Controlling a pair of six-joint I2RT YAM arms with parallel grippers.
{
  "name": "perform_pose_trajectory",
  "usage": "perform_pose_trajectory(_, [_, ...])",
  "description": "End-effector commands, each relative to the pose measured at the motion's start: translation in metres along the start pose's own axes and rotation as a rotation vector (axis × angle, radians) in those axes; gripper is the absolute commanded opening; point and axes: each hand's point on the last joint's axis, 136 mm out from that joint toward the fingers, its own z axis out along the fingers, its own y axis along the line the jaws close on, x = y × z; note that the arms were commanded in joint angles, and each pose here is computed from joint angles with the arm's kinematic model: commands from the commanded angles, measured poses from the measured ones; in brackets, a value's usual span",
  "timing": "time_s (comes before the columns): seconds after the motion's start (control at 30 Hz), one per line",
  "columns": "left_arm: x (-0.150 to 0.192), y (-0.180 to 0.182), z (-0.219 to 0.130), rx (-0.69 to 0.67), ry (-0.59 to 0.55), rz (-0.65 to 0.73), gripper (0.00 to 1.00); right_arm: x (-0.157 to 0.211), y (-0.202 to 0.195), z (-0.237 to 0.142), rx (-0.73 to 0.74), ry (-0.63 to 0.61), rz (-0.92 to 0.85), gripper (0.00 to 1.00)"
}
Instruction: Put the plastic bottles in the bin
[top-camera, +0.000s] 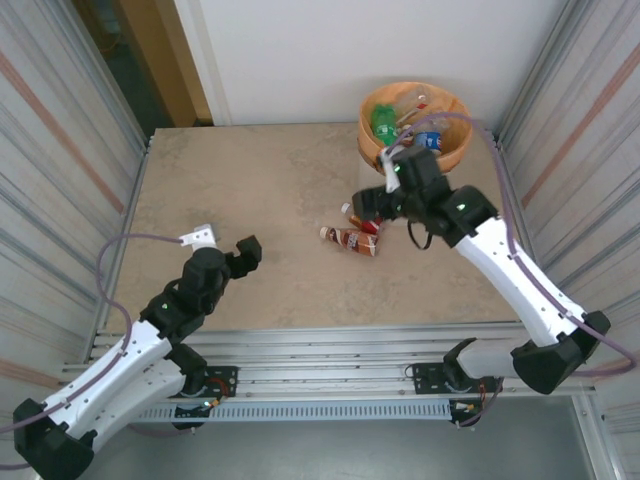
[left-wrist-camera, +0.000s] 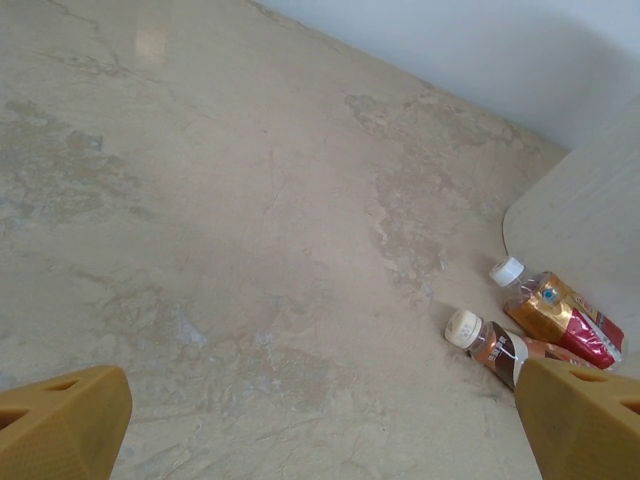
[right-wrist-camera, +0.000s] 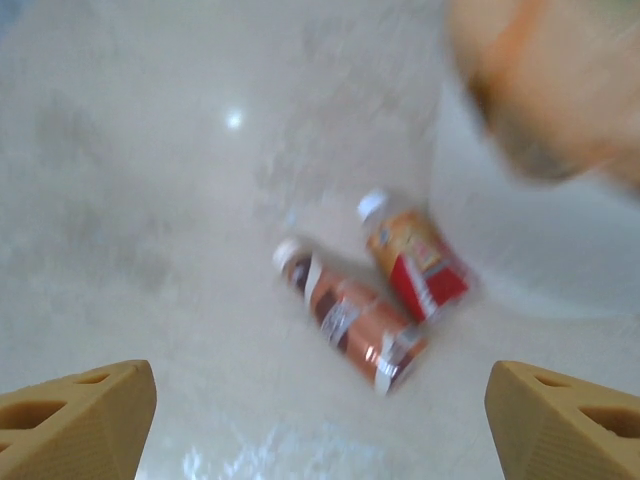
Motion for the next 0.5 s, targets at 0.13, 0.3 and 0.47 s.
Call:
perform_pose_trajectory(0.13, [0.009, 0.015, -0.003, -0.042, 0.025, -0.072, 0.99, 0.081, 0.022, 0.051, 0.043, 0.261, -0.193, 0.88])
perform_pose_trajectory(0.3, [0.013, 0.018, -0.003, -0.038, 0.024, -0.096, 0.99, 0.099, 0.021, 0.085, 0.042, 0.357, -0.279, 0.93])
perform_pose_trajectory(0.47, [0.014, 0.019, -0.003, -0.038, 0.018, -0.097, 0.99, 0.105, 0.01, 0.119, 0.054, 0.435, -0.314, 0.94])
